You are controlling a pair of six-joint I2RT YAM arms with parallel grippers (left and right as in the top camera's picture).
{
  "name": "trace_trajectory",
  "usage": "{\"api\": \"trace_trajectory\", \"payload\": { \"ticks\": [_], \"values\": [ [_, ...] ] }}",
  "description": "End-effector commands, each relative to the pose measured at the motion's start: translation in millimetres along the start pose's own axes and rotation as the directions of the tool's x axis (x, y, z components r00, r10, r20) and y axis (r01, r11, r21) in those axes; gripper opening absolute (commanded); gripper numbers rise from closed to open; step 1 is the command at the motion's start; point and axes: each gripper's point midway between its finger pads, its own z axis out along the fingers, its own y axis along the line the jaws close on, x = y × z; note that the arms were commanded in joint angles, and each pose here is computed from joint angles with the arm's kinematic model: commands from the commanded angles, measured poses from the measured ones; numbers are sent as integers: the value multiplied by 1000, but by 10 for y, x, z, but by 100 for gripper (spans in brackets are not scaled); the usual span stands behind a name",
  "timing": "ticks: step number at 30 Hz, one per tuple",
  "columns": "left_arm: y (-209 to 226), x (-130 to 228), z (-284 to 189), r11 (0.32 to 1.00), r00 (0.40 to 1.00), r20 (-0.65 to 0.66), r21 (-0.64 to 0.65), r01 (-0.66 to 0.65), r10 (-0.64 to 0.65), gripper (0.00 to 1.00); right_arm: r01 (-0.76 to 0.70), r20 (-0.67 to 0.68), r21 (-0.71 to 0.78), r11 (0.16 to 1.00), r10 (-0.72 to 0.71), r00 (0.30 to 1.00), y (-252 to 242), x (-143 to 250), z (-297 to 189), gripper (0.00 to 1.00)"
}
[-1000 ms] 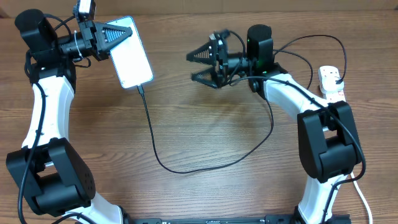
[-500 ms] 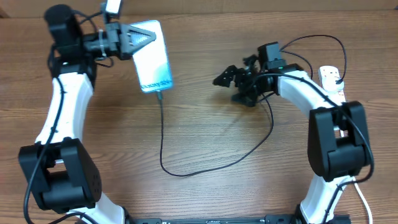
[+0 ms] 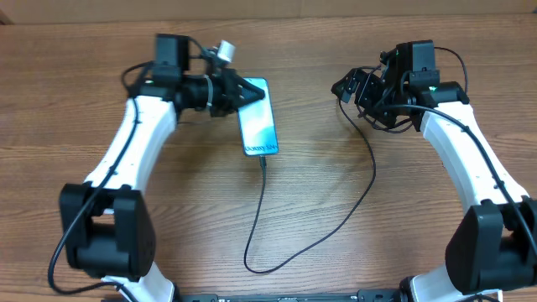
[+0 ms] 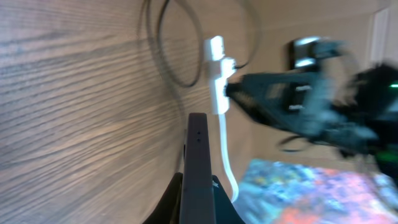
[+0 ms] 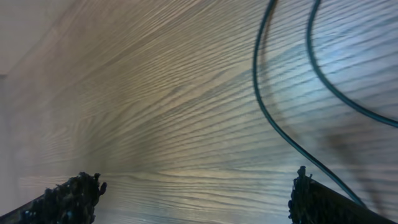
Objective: Plug charger to phone and switch on socket
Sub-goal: 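Lower the plugged phone onto the table with the left gripper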
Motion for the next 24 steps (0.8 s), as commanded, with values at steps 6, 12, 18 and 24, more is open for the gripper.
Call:
{"api": "trace_trajectory", "payload": {
  "ticks": [6, 12, 18, 24],
  "values": [
    [789, 266, 693, 989, 989, -138, -142, 38, -58, 4, 34, 24, 53, 998, -35, 999, -56, -21, -115, 100],
    [1067, 455, 957, 987, 972, -211, -143, 76, -106, 4, 34, 24, 69, 997, -36, 999, -86, -17, -117, 100],
    [1054, 486, 1055, 990, 973, -223, -135, 36, -65, 4, 34, 25, 69, 997, -36, 999, -86, -18, -117, 100],
    [1163, 510, 1134, 973, 977, -208, -229, 2, -51, 4, 32, 20, 70, 997, -34, 999, -89, -7, -117, 100]
  ]
}}
